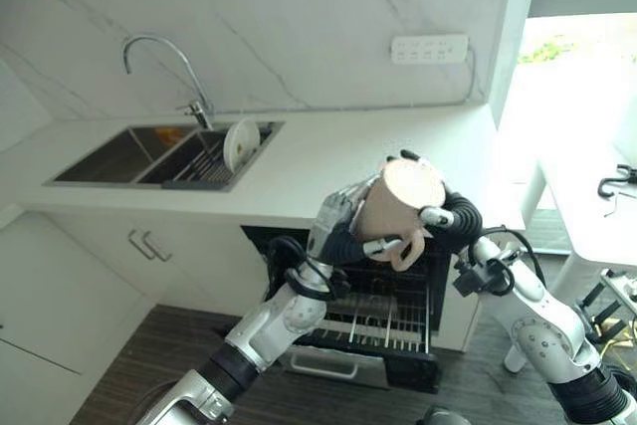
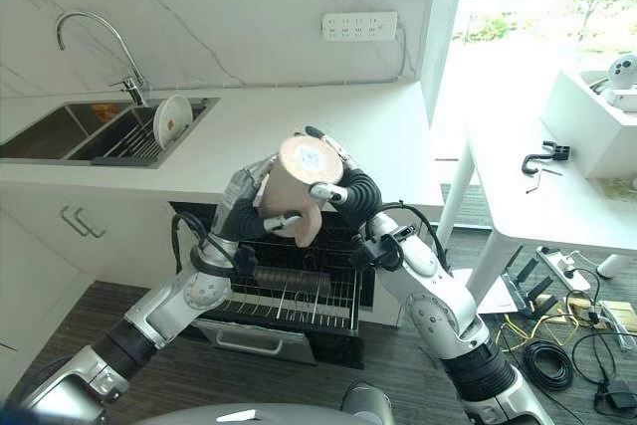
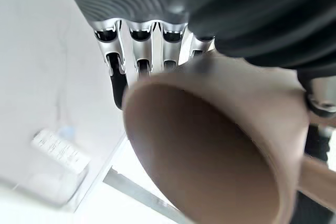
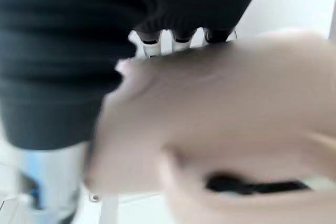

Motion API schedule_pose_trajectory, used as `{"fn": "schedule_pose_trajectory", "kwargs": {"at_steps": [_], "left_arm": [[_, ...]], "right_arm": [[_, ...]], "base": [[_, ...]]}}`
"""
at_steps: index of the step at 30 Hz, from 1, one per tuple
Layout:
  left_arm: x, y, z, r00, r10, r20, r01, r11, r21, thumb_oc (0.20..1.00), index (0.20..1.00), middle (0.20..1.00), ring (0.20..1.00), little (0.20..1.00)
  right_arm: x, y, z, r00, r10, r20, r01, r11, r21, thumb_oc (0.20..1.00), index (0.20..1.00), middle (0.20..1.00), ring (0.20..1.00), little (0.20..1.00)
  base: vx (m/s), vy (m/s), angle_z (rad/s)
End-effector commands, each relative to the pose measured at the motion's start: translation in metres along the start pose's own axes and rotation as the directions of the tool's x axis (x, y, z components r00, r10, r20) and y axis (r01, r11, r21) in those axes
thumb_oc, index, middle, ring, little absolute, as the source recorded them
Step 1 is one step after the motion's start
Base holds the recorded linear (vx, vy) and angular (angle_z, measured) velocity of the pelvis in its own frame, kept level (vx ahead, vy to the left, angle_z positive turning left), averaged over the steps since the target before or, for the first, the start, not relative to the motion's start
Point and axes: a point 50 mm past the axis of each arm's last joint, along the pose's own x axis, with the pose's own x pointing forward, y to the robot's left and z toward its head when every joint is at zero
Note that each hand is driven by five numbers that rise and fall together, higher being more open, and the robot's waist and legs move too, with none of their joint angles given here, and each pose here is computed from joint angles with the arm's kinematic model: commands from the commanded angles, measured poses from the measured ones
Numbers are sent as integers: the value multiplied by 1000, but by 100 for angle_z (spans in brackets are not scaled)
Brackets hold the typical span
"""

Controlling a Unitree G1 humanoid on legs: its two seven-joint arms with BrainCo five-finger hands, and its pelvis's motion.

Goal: Place the dishes in the dishwasher.

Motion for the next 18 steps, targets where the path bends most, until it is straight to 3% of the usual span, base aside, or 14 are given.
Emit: {"fn": "schedule_pose_trajectory", "kwargs": {"at_steps": [1, 6, 18], "left_arm": [[14, 12, -3, 1000, -6, 27, 5, 1000, 29, 200, 200, 200, 200, 200], [4, 18, -17, 995, 22, -95, -25, 999, -32, 200, 200, 200, 200, 200], [17, 39, -5, 985, 166, -47, -169, 981, -93, 200, 200, 200, 200, 200]], "right_arm": [[18, 31, 46, 953, 173, 250, -163, 985, -59, 1000, 1000, 1000, 1000, 1000], [14, 26, 50, 956, 141, 259, -118, 988, -102, 1000, 1000, 1000, 1000, 1000], [14, 23, 51, 963, 117, 243, -75, 982, -173, 1000, 1000, 1000, 1000, 1000]], "base": [[0, 0, 0], [0, 0, 0], [17, 2, 0]]}}
